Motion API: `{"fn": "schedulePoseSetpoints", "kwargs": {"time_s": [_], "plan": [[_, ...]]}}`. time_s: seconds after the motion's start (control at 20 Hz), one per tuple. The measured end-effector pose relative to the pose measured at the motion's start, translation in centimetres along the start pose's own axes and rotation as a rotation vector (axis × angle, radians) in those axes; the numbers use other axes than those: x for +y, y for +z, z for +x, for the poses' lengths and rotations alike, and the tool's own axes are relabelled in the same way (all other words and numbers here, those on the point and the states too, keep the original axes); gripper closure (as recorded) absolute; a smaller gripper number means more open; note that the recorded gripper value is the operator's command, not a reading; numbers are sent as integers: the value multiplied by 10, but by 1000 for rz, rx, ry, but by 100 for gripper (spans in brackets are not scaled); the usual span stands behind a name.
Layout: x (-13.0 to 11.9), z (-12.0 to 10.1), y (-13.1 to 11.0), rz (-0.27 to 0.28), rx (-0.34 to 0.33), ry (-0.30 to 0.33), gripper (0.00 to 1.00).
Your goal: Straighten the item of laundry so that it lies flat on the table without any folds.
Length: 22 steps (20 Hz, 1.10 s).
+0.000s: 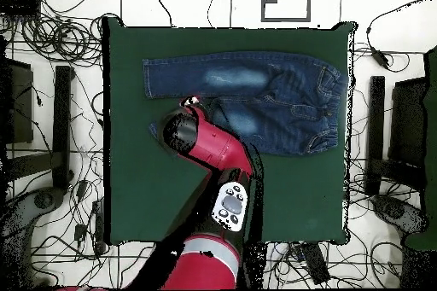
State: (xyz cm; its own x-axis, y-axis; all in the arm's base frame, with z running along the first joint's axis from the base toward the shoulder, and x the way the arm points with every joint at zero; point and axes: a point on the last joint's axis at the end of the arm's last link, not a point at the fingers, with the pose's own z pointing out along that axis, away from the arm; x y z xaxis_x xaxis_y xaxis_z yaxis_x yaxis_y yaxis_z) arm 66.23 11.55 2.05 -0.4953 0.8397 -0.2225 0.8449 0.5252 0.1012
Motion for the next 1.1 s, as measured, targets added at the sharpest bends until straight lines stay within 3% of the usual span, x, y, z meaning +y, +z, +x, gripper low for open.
{"fn": "schedulePoseSetpoints", "kwargs": {"time_s": [0.6, 1.1], "plan": [[-14, 9, -4, -9, 52, -10, 0], [-31, -10, 17, -120, 22, -6, 0]]}}
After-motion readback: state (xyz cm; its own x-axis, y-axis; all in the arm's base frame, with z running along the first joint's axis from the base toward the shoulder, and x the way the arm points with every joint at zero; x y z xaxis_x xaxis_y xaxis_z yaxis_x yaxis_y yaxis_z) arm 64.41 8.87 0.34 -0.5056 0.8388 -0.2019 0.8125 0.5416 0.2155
